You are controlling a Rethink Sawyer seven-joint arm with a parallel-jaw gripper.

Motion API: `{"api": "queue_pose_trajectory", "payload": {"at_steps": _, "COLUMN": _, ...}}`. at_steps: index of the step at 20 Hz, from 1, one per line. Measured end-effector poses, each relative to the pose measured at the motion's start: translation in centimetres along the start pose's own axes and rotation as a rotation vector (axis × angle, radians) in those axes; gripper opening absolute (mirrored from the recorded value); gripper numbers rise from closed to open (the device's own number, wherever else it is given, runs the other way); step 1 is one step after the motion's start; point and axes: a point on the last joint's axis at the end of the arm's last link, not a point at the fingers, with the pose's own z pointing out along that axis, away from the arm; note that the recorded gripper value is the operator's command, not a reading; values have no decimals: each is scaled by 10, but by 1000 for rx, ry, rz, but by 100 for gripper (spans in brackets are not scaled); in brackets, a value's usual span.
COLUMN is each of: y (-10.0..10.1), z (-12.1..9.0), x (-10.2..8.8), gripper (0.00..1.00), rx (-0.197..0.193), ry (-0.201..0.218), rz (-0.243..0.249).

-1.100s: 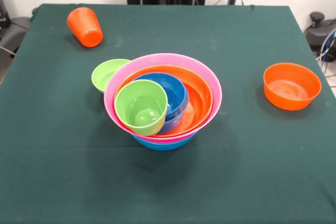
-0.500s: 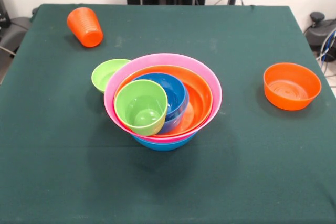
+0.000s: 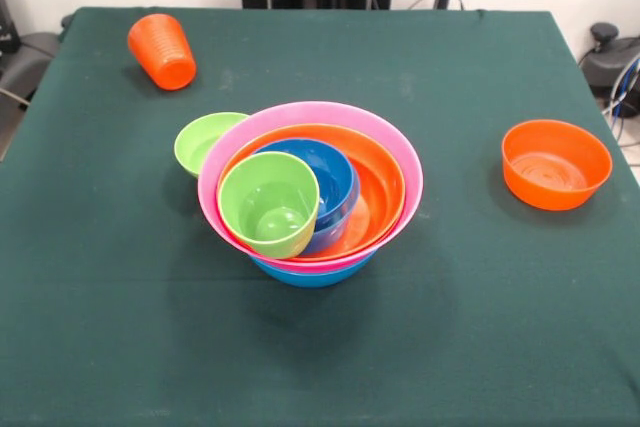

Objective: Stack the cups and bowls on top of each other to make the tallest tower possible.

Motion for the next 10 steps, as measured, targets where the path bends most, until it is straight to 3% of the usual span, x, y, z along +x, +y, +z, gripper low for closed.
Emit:
{"api": "queue_pose_trajectory", "payload": {"at_steps": 5, "y": 16, "z": 23, "x": 11, "gripper": 100, "rx": 10, "ry": 64, "rz": -26}}
{"api": "queue_pose_trajectory", "payload": {"at_steps": 10, "y": 24, "z": 39, "x": 16, "gripper": 100, "rx": 39, "ry": 81, "rz": -56}}
